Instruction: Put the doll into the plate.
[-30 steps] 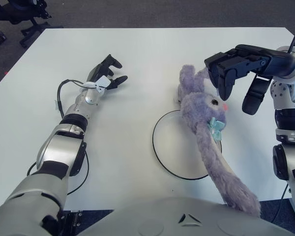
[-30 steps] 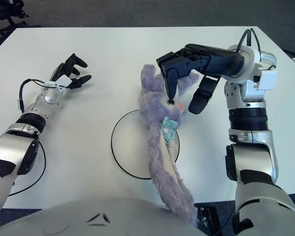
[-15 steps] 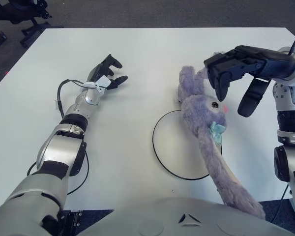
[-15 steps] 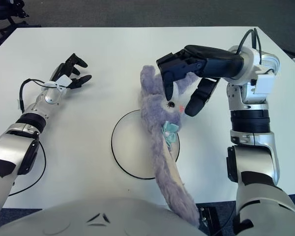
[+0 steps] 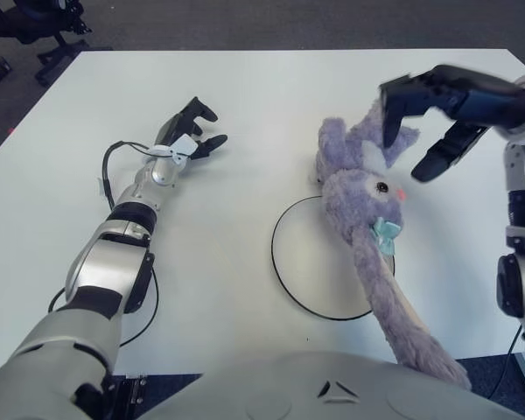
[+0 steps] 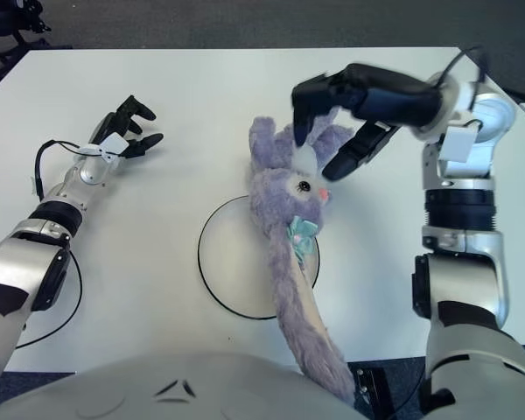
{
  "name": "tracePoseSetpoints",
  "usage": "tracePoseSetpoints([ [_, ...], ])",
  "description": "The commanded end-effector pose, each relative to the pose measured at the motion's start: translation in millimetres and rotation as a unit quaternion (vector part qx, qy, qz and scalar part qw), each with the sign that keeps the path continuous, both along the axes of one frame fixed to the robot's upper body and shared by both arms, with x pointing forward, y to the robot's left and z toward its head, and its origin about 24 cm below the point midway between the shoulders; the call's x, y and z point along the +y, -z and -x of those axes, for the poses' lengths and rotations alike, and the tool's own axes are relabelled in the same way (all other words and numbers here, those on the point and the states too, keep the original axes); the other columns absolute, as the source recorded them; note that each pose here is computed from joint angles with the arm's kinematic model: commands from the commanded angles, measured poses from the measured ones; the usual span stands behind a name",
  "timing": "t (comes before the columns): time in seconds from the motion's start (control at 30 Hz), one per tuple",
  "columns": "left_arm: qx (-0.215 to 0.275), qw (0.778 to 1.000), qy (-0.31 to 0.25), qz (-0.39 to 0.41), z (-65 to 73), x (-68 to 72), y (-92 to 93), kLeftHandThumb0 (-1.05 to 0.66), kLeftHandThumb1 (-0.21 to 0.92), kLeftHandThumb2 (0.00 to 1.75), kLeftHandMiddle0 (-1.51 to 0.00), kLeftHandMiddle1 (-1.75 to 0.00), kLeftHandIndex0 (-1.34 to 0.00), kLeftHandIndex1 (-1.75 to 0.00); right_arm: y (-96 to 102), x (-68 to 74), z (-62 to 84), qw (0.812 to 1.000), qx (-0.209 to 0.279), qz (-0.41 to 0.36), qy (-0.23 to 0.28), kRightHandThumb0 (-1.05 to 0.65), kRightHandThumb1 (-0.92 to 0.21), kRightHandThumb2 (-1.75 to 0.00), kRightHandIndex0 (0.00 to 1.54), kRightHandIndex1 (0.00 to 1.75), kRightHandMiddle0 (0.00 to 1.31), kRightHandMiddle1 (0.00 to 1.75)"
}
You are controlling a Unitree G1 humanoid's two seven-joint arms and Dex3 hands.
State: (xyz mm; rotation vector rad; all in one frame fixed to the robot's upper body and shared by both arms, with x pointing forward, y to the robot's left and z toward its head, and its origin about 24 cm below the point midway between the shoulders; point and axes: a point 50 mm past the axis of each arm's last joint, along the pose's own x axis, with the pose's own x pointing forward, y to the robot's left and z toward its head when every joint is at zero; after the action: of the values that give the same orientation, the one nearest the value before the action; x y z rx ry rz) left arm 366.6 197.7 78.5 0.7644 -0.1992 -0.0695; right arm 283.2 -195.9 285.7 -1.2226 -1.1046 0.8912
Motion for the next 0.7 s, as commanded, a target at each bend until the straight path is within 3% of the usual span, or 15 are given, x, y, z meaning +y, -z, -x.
tracePoseSetpoints([
  [0.0, 0.017, 1.0, 0.001, -0.009, 1.4, 0.8, 5.7, -0.01, 0.92, 0.38, -0.38, -1.6, -0.26, -1.45, 0.0, 4.5, -5.2, 0.999, -0.018, 0.03, 0.025, -0.01, -0.92, -0.39, 0.42, 1.38, 0.18, 1.67],
  [0.03, 0.018, 1.0, 0.001, -0.009, 1.4, 0.8, 5.8, -0.01, 0.92, 0.38, -0.38, -1.6, -0.26, -1.45, 1.3, 5.4, -6.0, 0.998, -0.022, 0.039, 0.033, -0.07, -0.92, -0.39, 0.42, 1.24, 0.2, 1.66],
  [0.1, 0.018, 1.0, 0.001, -0.01, 1.5, 0.7, 5.9, -0.01, 0.92, 0.38, -0.38, -1.61, -0.26, -1.45, 4.8, 5.9, -6.8, 0.998, -0.023, 0.048, 0.044, -0.24, -0.92, -0.41, 0.55, 0.63, 0.26, 1.64],
  [0.13, 0.018, 1.0, 0.001, -0.01, 1.5, 0.8, 5.9, -0.01, 0.92, 0.38, -0.38, -1.61, -0.26, -1.44, 6.3, 6.3, -7.0, 0.997, -0.024, 0.051, 0.047, -0.29, -0.92, -0.39, 0.57, 0.42, 0.27, 1.27],
  [0.23, 0.018, 1.0, 0.001, -0.01, 1.8, 1.0, 6.0, -0.01, 0.92, 0.38, -0.38, -1.61, -0.26, -1.44, 7.8, 7.0, -7.3, 0.997, -0.027, 0.053, 0.051, -0.36, -0.92, -0.37, 0.6, 0.14, 0.42, 0.58],
  [0.33, 0.018, 1.0, 0.001, -0.01, 1.8, 1.1, 6.0, -0.01, 0.92, 0.38, -0.38, -1.61, -0.26, -1.44, 8.1, 7.3, -7.5, 0.997, -0.029, 0.053, 0.054, -0.38, -0.92, -0.36, 0.61, 0.05, 0.49, 0.33],
  [0.43, 0.018, 1.0, 0.002, -0.011, 1.7, 0.9, 6.0, -0.01, 0.92, 0.38, -0.38, -1.61, -0.26, -1.44, 14.1, 6.9, -8.6, 0.995, -0.034, 0.065, 0.067, -0.39, -0.92, -0.35, 0.62, 0.02, 0.51, 0.25],
  [0.53, 0.019, 1.0, 0.002, -0.012, 1.6, 0.5, 6.0, -0.01, 0.92, 0.38, -0.38, -1.6, -0.26, -1.44, 23.9, 6.2, -10.1, 0.991, -0.042, 0.088, 0.088, -0.43, -0.92, -0.3, 0.41, 0.01, 0.39, 0.14],
  [0.67, 0.018, 1.0, 0.003, -0.013, 1.8, 0.5, 5.9, -0.01, 0.92, 0.38, -0.38, -1.6, -0.26, -1.44, 25.2, 6.5, -10.3, 0.989, -0.048, 0.098, 0.097, -0.44, -0.92, -0.27, 0.32, 0.0, 0.35, 0.1],
])
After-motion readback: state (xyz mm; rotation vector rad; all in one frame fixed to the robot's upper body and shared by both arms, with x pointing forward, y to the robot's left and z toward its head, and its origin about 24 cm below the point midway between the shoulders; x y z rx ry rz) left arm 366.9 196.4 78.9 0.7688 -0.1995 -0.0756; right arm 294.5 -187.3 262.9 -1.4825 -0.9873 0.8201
